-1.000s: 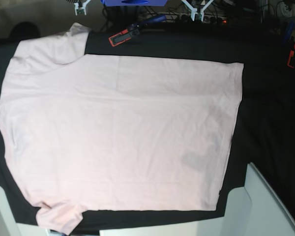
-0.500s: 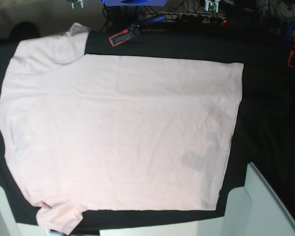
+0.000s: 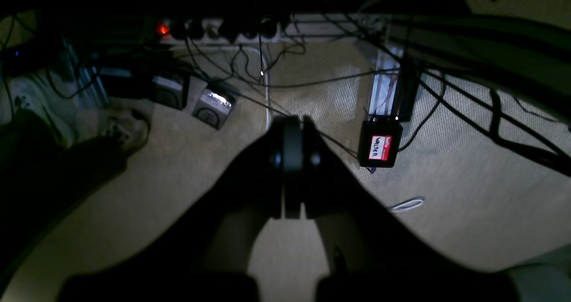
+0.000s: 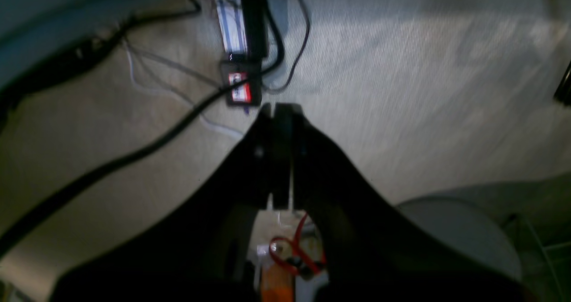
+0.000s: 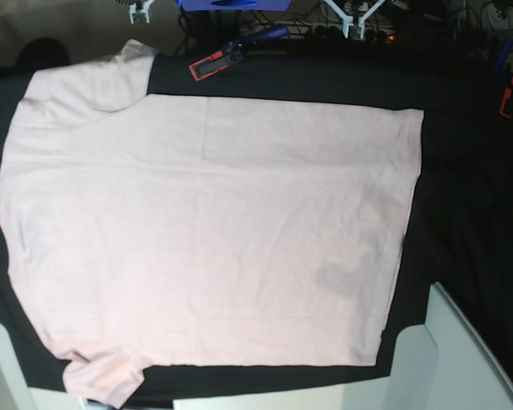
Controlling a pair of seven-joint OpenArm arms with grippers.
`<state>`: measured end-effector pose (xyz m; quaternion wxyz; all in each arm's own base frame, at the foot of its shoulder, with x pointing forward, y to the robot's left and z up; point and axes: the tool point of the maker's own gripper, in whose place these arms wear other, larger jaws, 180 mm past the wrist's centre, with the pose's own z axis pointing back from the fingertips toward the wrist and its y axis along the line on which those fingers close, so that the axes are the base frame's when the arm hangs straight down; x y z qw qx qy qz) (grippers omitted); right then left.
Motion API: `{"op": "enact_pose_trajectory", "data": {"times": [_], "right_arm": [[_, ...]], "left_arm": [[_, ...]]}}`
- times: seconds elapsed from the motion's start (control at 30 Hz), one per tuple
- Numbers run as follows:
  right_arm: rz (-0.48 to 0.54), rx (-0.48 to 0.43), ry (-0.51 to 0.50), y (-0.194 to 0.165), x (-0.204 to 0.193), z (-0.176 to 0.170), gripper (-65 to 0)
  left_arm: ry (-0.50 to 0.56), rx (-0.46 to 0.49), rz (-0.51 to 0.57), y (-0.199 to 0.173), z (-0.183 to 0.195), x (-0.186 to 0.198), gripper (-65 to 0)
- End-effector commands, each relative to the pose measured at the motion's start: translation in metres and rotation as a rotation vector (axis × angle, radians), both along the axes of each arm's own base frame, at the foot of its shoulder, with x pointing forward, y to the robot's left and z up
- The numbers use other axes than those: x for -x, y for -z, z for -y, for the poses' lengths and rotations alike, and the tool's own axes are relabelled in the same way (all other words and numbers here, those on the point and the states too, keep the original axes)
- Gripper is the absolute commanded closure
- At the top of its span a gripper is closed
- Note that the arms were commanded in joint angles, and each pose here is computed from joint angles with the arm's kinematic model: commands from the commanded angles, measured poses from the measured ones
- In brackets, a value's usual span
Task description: Fold the T-shirt properly
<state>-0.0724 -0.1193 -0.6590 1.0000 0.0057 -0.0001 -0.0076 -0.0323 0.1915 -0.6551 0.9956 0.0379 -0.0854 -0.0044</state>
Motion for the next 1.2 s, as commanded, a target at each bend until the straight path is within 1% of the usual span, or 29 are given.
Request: {"op": "enact_pose_trajectory", "data": {"times": [0.0, 0.07, 0.17, 0.23, 0.3, 0.33, 0.5, 0.53, 0.57, 0.63, 0.7, 0.77, 0.8, 0.87, 1.07, 1.17], "right_arm": [[-0.01, -0.001, -0.002, -0.001, 0.007, -0.001, -0.6], [-0.013, 0.0, 0.001, -0.001, 0.008, -0.001, -0.7], [-0.014, 0.001, 0.001, 0.0, 0.005, 0.0, -0.9], [-0.074, 0.0, 0.001, 0.0, 0.014, 0.0, -1.0], [-0.114, 0.0, 0.001, 0.0, 0.013, -0.001, -1.0], [-0.126, -0.001, 0.001, 0.0, 0.015, -0.001, -1.0], [-0.125, -0.003, 0.002, 0.0, 0.016, -0.002, -0.3], [-0.103, -0.003, 0.002, 0.0, 0.01, -0.002, -0.3], [-0.06, -0.002, -0.004, 0.0, 0.003, -0.002, -0.1], [0.044, 0.002, -0.004, -0.004, -0.005, -0.001, -0.1], [0.131, 0.007, -0.004, -0.01, -0.007, 0.001, -0.1], [0.21, 0.011, -0.004, -0.018, -0.01, 0.002, -0.1], [0.239, 0.012, -0.004, -0.022, -0.012, 0.003, -0.1], [0.263, 0.013, -0.004, -0.027, -0.012, 0.003, -0.1], [0.324, 0.018, -0.005, -0.042, -0.016, 0.004, -0.1], [0.379, 0.024, -0.007, -0.058, -0.022, 0.006, -0.1]], "left_arm": [[0.004, -0.01, -0.018, -0.002, -0.006, 0.014, 0.0], [0.006, -0.013, -0.015, -0.002, -0.007, 0.014, 0.0], [-0.001, -0.009, -0.093, 0.0, -0.004, 0.028, 0.0], [-0.008, -0.007, -0.152, 0.001, -0.002, 0.037, 0.0], [-0.01, -0.006, -0.178, 0.001, -0.001, 0.04, 0.0], [-0.011, -0.006, -0.181, 0.001, -0.001, 0.04, 0.0], [-0.016, -0.006, -0.178, 0.001, -0.002, 0.042, 0.0], [-0.021, -0.008, -0.156, 0.0, -0.003, 0.037, 0.0], [-0.016, -0.011, -0.114, -0.001, -0.004, 0.033, 0.0], [0.009, -0.028, 0.048, -0.012, -0.012, 0.018, 0.0], [0.043, -0.037, 0.232, -0.032, -0.014, 0.001, 0.0], [0.083, -0.045, 0.378, -0.055, -0.019, -0.007, 0.0], [0.101, -0.042, 0.434, -0.064, -0.018, -0.011, 0.0], [0.115, -0.04, 0.513, -0.077, -0.016, -0.014, 0.0], [0.132, -0.041, 0.675, -0.103, -0.016, -0.02, 0.0], [0.137, -0.038, 0.71, -0.109, -0.014, -0.019, 0.0]]}}
